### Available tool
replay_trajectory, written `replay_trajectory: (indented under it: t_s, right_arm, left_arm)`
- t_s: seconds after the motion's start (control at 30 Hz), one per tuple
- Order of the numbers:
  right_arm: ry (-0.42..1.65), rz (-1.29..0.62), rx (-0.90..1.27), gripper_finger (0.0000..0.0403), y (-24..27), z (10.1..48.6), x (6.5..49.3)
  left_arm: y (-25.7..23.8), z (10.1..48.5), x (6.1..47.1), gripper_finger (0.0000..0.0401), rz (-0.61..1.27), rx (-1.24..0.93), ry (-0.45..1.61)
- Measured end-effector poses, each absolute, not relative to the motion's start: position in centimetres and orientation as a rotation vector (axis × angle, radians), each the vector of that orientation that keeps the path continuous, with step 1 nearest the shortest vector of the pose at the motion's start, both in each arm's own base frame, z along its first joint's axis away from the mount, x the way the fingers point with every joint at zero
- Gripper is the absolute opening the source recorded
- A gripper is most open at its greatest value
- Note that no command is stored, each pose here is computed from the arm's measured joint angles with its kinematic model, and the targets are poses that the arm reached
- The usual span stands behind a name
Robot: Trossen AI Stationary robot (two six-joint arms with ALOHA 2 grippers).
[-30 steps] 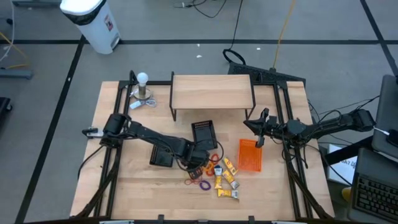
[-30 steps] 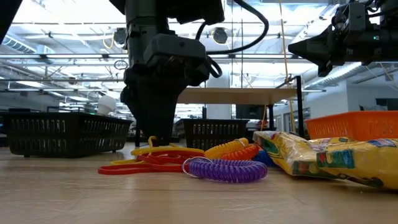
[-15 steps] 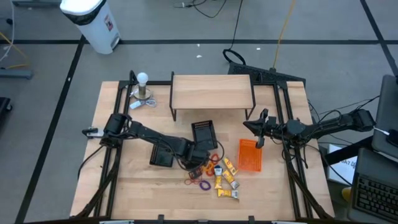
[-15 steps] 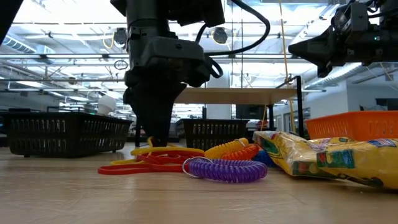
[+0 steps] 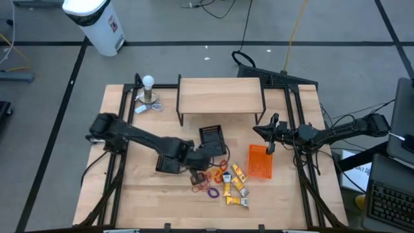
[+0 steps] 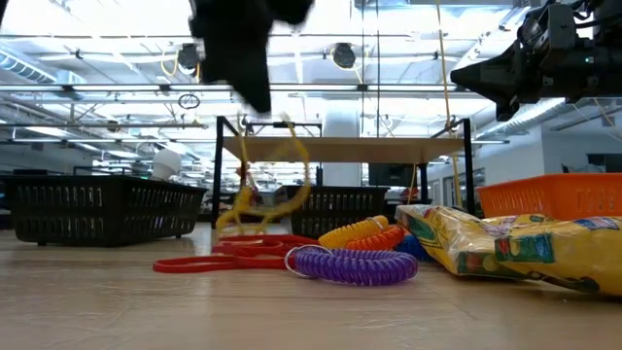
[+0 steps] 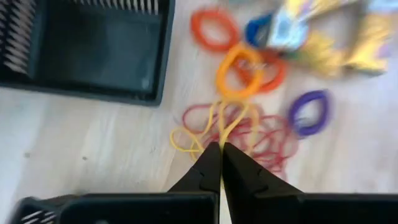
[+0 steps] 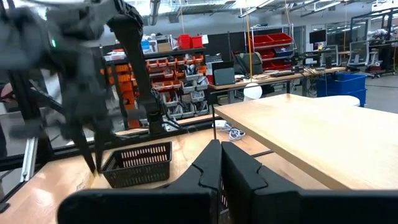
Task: Pick & Place Office Desk Supplies
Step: Put the yellow rubber band into the left black bin
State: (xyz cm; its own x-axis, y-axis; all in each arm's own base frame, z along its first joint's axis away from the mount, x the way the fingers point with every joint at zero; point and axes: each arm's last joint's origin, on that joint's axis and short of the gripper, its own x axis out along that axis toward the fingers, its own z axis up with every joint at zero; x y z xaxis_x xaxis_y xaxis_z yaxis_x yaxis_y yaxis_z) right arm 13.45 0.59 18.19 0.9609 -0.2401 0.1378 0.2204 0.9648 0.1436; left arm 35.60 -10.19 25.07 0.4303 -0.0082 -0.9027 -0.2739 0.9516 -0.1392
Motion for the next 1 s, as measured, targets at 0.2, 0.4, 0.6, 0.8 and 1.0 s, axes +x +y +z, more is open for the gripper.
replay_trajectory:
  t_s: [0.2, 0.4, 0.6, 0.8, 1.0]
  right_arm:
    - [-0.154, -0.234, 0.127, 0.0000, 0.6, 18.2, 13.5]
    - [-0.152, -0.233, 0.127, 0.0000, 0.6, 18.2, 13.5]
    - [-0.145, -0.234, 0.125, 0.0000, 0.6, 18.1, 13.5]
    - [-0.112, -0.236, 0.117, 0.0000, 0.6, 17.8, 13.5]
    - [-0.119, -0.238, 0.108, 0.0000, 0.6, 17.9, 13.5]
  left_arm:
    - [-11.0, 31.8, 31.5, 0.0003, 0.106, -0.215, 0.903]
    - [-11.8, 36.6, 26.9, 0.0002, 0.086, -0.112, 0.715]
    - [-12.1, 38.4, 24.5, 0.0002, 0.106, -0.034, 0.627]
    - [-11.6, 38.0, 22.9, 0.0002, 0.167, 0.092, 0.714]
    - [-10.3, 39.1, 20.8, 0.0002, 0.229, 0.133, 0.689]
